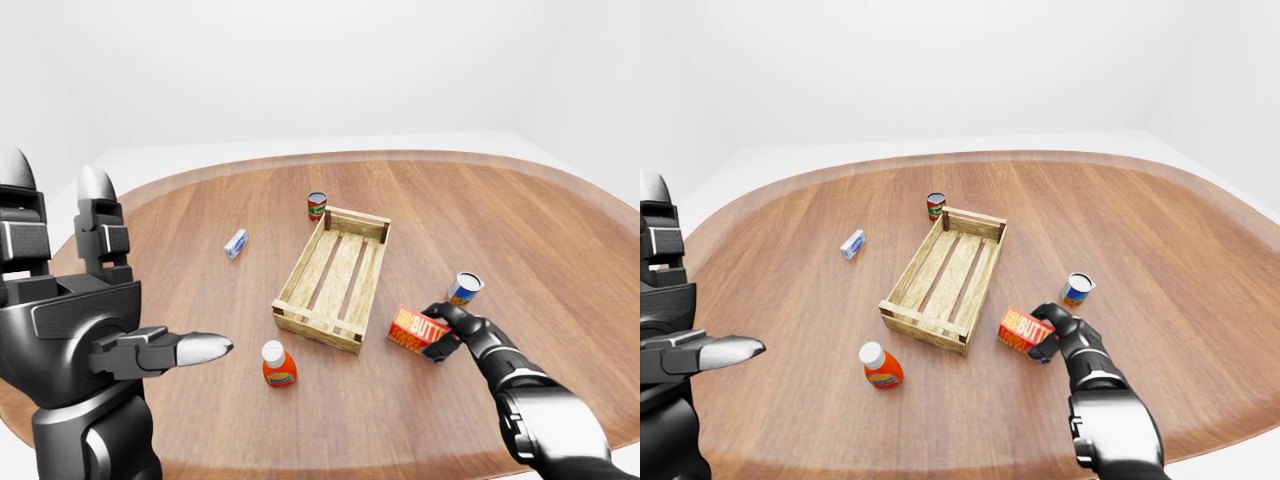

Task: Pick up the butter and put it in the tray.

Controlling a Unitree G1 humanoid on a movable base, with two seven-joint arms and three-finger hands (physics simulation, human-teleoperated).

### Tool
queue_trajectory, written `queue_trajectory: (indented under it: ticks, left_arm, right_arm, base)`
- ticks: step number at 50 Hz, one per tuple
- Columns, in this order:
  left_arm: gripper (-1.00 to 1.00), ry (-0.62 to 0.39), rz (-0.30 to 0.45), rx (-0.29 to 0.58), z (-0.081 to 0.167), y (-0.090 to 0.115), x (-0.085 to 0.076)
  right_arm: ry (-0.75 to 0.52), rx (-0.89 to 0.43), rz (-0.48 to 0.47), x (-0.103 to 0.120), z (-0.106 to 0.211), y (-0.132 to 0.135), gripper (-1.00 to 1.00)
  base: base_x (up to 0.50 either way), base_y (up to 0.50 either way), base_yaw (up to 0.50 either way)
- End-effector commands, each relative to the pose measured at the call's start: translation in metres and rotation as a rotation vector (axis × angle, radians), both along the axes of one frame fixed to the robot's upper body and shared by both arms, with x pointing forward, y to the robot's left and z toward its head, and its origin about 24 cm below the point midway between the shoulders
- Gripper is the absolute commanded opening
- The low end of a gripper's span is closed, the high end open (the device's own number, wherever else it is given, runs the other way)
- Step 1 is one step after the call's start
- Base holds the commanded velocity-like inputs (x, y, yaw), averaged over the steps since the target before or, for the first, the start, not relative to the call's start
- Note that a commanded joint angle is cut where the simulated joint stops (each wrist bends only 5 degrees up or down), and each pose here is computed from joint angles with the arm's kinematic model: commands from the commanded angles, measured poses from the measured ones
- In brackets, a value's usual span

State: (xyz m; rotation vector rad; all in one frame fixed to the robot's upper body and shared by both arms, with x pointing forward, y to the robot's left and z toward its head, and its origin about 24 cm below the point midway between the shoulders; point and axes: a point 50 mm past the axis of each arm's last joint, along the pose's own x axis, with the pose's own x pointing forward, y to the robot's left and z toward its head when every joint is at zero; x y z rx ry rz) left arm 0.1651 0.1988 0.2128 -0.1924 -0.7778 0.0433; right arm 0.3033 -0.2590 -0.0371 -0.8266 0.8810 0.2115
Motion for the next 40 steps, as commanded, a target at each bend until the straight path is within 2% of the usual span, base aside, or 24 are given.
queue_trajectory:
  ticks: [1, 18, 28, 35, 40]
  left_arm:
    - [1.00, 0.004, -0.002, 0.002, -0.001, -0.001, 0.000]
    - [1.00, 0.015, -0.003, 0.007, -0.003, -0.001, 0.001]
    - [1.00, -0.004, -0.001, 0.000, 0.001, 0.000, -0.002]
    - [1.00, -0.011, -0.001, -0.002, 0.002, 0.000, -0.003]
    - [1.00, -0.005, -0.002, -0.002, 0.001, 0.000, -0.002]
  right_arm:
    - [0.036, 0.013, -0.018, -0.010, -0.010, -0.002, -1.00]
    - [0.038, 0.012, -0.029, -0.013, -0.011, -0.004, -1.00]
    - [-0.031, 0.000, -0.014, 0.003, 0.013, -0.016, -1.00]
    - [-0.126, -0.035, 0.067, 0.019, 0.040, -0.017, -1.00]
    - [-0.169, -0.073, 0.180, 0.025, 0.063, -0.014, -1.00]
  base:
    - [0.00, 0.00, 0.00]
    - [0.00, 0.00, 0.00]
    - [0.00, 0.00, 0.00]
    - [0.00, 0.00, 0.00]
    - [0.00, 0.00, 0.00]
